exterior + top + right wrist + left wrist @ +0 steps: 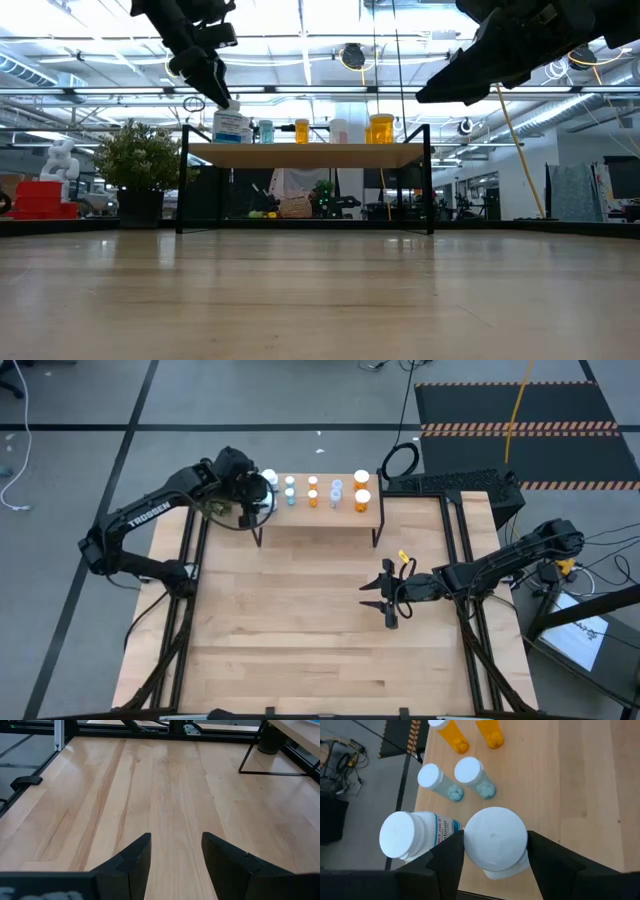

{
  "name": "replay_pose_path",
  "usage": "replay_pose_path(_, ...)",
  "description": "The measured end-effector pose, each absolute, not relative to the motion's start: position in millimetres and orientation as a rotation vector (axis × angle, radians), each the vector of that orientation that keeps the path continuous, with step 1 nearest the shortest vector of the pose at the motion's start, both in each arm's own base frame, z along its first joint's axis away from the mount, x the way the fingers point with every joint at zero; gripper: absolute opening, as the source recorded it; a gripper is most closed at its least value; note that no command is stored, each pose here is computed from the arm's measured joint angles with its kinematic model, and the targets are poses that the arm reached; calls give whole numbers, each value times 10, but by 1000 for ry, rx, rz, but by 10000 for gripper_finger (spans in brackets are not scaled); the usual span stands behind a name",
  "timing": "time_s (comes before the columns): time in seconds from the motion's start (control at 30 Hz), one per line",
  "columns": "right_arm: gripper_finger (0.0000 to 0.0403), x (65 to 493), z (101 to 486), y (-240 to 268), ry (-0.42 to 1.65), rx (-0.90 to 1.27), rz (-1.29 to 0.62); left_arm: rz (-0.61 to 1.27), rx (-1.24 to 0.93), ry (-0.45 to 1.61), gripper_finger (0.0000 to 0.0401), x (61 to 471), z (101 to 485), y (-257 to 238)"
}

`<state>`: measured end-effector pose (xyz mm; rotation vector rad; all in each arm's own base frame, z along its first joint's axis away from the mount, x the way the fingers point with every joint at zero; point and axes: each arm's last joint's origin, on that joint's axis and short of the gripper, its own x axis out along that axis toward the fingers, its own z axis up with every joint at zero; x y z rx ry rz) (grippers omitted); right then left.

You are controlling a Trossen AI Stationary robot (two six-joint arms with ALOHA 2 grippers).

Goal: Pick and place medicine bottles onto shelf by color
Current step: Put the white medicine bottle on the shelf aligned with the white medicine bottle

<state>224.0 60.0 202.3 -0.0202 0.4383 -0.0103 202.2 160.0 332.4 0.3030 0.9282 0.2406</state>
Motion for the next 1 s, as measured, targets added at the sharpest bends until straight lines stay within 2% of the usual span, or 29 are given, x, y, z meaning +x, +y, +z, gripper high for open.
replay_pose_path(0.23,169,2240,2023,600,438,-20,-10,203,361,930,195,1972,3322,1664)
replay_pose_path(0.57,169,2240,2023,599,438,-13,-12,179,406,950,237,1956,3314,1669)
replay_pose_path(1.0,169,2240,2024,599,438,-13,-12,249,408,953,241,1964,3332,1696)
